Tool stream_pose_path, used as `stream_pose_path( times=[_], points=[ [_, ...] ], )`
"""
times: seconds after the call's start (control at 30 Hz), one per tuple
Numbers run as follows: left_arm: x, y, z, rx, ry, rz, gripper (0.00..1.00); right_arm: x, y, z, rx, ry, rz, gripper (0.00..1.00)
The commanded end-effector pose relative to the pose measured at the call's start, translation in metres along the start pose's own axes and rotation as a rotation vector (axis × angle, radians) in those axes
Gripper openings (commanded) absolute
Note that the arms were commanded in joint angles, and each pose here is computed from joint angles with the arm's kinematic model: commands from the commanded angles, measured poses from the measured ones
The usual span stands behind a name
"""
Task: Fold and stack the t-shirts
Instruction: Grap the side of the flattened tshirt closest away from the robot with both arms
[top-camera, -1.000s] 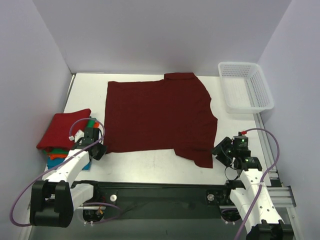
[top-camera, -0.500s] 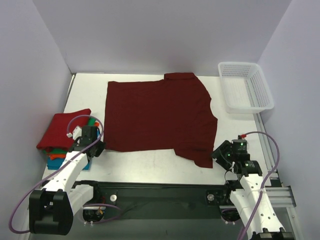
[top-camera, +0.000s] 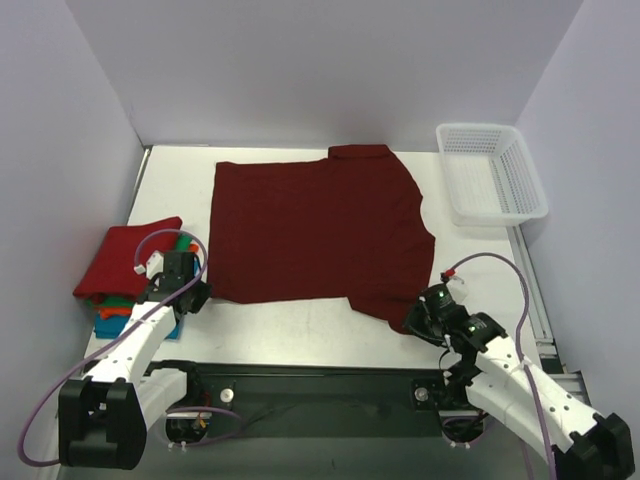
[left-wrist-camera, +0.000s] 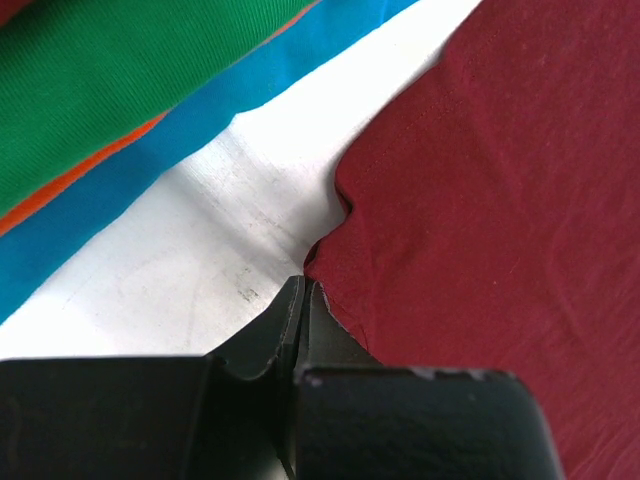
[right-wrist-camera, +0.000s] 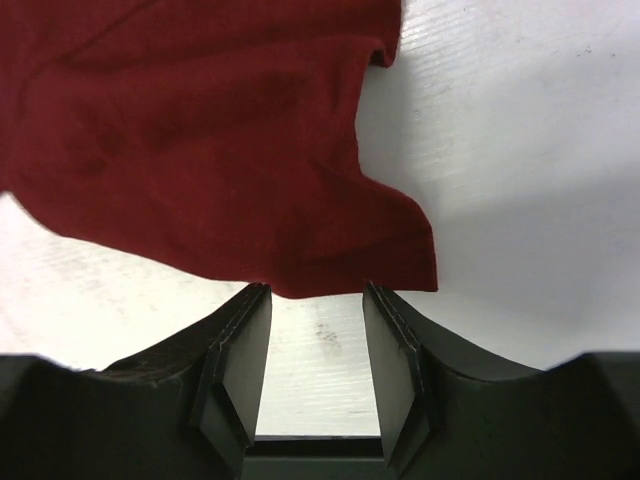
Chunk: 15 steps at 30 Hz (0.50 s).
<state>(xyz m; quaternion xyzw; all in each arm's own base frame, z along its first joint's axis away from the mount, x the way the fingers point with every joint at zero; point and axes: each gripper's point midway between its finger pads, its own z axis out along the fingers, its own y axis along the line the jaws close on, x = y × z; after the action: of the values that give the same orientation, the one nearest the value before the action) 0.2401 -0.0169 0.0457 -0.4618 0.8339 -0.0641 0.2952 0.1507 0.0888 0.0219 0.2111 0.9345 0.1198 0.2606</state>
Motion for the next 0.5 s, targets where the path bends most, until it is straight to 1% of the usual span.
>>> stream_pose_path(
  times=[0.0,0.17,0.23,0.27,0.33,0.47],
  points=[
    [-0.01,-0.017,-0.006,0.053,-0.023,0.005,0.0,-0.019,-0.001,-0.001,0.097,-0.092,-0.045,0.42],
    [-0.01,-0.018,-0.006,0.057,-0.023,0.006,0.0,-0.016,0.014,-0.003,0.13,-0.118,-0.2,0.42],
    [-0.01,-0.019,-0.006,0.062,-0.021,0.007,0.0,-0.019,0.019,-0.002,0.161,-0.143,-0.246,0.43],
    [-0.009,-0.018,-0.006,0.058,-0.019,0.008,0.0,-0.014,0.021,0.0,0.177,-0.134,-0.293,0.44],
    [-0.009,-0.018,-0.006,0.059,-0.02,0.009,0.0,-0.016,0.029,0.0,0.184,-0.154,-0.322,0.47],
    [-0.009,-0.018,-0.007,0.06,-0.02,0.014,0.0,-0.01,0.034,0.004,0.217,-0.139,-0.378,0.47]
  ],
)
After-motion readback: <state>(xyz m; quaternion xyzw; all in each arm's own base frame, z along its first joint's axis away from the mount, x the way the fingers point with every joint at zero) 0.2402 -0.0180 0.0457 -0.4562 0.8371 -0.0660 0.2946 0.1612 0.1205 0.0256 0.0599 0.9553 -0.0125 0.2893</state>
